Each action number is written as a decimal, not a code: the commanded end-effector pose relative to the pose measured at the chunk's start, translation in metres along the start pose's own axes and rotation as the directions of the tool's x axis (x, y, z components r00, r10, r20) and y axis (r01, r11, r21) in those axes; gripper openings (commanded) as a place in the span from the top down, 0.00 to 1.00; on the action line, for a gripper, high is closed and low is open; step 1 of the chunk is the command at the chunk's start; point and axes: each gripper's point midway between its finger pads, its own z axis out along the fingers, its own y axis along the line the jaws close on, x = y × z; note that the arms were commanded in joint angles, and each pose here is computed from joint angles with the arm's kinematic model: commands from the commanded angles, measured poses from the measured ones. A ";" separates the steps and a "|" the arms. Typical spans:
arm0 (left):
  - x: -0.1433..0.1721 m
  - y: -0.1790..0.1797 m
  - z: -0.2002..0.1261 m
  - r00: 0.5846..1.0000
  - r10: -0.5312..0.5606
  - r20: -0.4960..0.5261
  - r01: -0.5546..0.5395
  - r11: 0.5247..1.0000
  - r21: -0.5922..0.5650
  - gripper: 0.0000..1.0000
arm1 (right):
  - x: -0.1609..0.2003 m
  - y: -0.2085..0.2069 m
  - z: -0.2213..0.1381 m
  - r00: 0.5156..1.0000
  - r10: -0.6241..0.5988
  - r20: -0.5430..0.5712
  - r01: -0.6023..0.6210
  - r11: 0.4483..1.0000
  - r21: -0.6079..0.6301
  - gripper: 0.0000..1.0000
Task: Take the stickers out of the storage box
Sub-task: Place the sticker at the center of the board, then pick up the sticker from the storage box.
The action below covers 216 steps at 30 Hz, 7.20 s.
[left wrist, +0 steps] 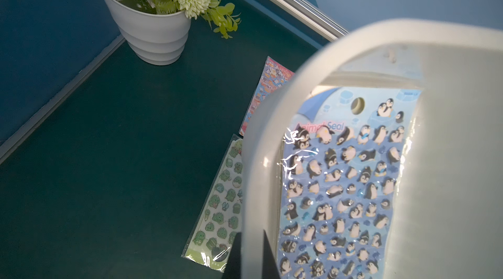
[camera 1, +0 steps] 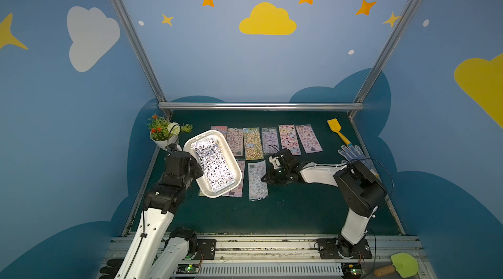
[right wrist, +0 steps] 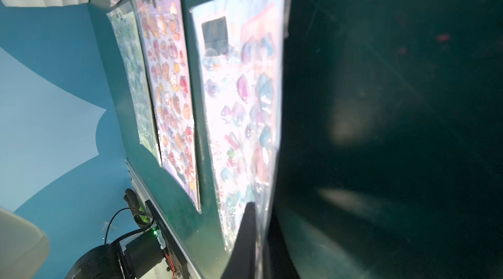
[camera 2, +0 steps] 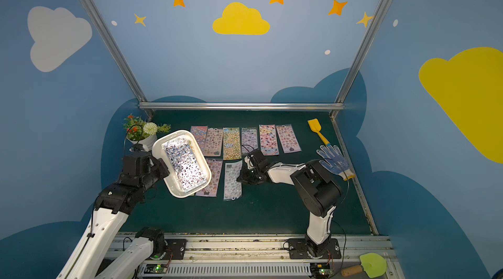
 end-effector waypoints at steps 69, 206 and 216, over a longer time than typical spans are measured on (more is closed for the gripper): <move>0.005 -0.025 0.039 0.988 -0.152 -0.034 0.153 0.987 0.037 0.96 | -0.016 0.130 -0.218 0.803 -0.516 0.299 0.523 0.850 0.064 0.47; 0.068 -0.010 0.085 0.978 -0.209 -0.005 0.208 0.974 0.089 0.96 | 0.014 0.235 0.021 0.695 -0.718 -0.040 0.718 0.696 -0.023 0.89; 0.067 -0.009 0.085 0.979 -0.206 0.001 0.205 0.975 0.085 0.96 | 0.008 0.234 0.022 0.721 -0.692 -0.033 0.691 0.722 -0.031 0.94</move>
